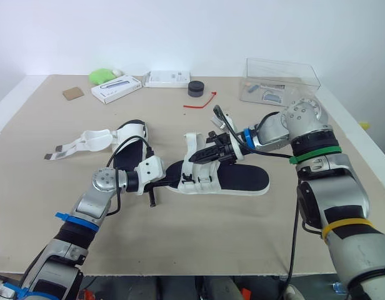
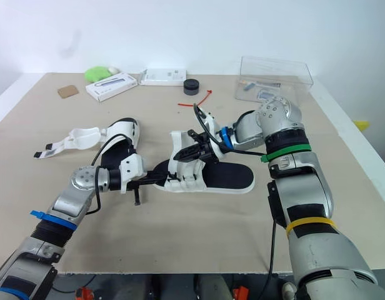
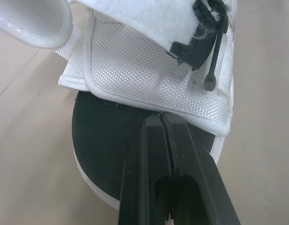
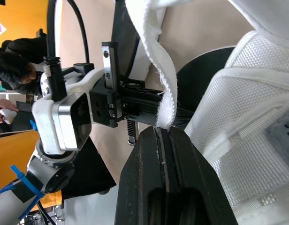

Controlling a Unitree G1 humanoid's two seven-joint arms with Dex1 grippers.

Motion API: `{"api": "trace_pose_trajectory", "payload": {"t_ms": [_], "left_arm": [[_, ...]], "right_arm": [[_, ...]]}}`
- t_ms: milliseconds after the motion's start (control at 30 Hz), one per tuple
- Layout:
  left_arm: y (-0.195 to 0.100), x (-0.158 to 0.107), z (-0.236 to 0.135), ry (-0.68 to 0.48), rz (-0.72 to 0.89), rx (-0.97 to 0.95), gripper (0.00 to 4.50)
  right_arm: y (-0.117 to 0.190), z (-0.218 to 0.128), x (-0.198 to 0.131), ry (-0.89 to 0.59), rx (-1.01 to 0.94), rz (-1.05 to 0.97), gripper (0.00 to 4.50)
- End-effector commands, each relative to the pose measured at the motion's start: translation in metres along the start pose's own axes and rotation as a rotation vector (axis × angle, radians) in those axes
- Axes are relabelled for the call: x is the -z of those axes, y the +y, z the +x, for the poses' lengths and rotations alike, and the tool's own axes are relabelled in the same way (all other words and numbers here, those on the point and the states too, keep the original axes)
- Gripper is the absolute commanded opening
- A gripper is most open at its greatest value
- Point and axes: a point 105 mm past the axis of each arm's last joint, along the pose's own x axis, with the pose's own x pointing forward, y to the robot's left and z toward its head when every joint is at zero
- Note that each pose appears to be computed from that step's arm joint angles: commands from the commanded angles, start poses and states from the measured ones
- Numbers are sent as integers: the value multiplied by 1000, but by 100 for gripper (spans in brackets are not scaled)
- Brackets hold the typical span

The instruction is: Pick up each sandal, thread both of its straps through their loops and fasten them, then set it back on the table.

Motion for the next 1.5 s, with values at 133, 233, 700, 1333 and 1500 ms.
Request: {"api": "trace_pose_trajectory", "payload": {"t_ms": [133,233,700,1333,1500], "left_arm": [[-13,31,0,120,-56,34,0],[-13,31,0,121,-55,33,0],[-13,32,0,122,-54,29,0],[-13,33,1,121,-51,25,0],[-13,32,2,119,-49,24,0]], "right_arm": [[-2,-2,2,0,-4,0,5],[-3,-1,3,4,-4,6,5],[-19,4,8,19,92,-6,5],[11,17,27,63,119,-356,5],[8,19,37,89,151,-412,5]]}}
